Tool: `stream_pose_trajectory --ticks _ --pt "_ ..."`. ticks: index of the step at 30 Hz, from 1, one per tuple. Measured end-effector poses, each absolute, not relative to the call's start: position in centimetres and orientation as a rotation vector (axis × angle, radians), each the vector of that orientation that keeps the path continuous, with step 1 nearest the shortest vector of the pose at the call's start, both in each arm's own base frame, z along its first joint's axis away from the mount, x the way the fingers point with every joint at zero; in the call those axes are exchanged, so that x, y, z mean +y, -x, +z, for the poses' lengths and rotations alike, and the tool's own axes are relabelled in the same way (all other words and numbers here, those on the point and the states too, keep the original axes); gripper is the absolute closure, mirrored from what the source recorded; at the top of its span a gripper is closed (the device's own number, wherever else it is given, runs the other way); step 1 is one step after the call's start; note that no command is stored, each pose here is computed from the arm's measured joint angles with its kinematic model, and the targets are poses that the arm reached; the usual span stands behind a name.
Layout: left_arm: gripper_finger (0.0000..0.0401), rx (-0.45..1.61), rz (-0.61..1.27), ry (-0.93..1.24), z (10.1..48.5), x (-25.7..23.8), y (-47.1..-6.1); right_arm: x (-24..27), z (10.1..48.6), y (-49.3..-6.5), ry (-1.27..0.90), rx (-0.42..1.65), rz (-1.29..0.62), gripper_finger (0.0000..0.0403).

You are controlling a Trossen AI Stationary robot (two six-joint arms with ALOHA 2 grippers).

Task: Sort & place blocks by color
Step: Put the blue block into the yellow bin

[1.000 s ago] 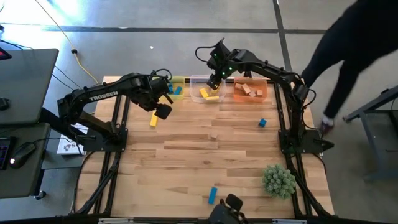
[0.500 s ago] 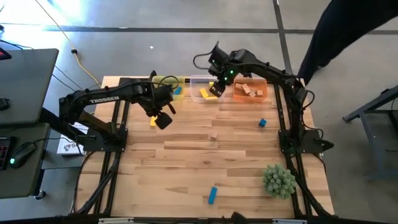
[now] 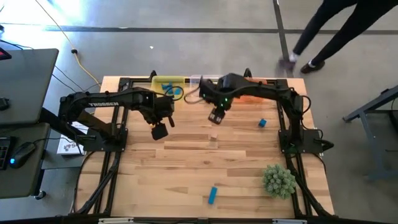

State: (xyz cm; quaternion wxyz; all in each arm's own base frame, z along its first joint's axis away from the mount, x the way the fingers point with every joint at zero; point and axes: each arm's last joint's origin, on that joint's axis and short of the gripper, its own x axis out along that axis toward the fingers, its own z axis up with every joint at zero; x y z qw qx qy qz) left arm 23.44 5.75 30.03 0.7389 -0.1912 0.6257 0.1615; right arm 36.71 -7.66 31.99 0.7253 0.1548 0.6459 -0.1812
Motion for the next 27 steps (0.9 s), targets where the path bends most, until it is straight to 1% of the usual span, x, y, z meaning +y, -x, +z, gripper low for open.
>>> stream_pose_trajectory --ticks 3,9,12,16,19,23,27 --pt "0.0162 1.378 0.326 0.391 30.0 5.3 -23.5 -5.9 31.9 -36.3 -0.306 1.499 -0.430 0.0233" --pt "0.0162 1.382 0.303 0.364 30.0 4.9 -23.6 -2.8 31.8 -36.7 -0.275 1.491 -0.438 0.0233" --pt "0.0162 1.383 0.303 0.364 30.0 4.9 -23.6 -1.4 31.3 -36.7 -0.203 1.505 -0.449 0.0233" --pt "0.0162 1.383 0.303 0.364 30.0 4.9 -23.6 0.0 29.8 -36.1 -0.119 1.563 -0.458 0.0233" --pt "0.0162 1.383 0.303 0.364 30.0 4.9 -23.6 0.8 27.8 -35.5 -0.086 1.640 -0.463 0.0233" --pt "0.0162 1.381 0.303 0.364 30.0 4.9 -23.7 1.2 25.8 -33.7 -0.047 1.726 -0.505 0.0233" --pt "0.0162 1.376 0.301 0.361 30.0 4.9 -23.7 0.8 24.3 -31.6 -0.058 1.777 -0.556 0.0233"
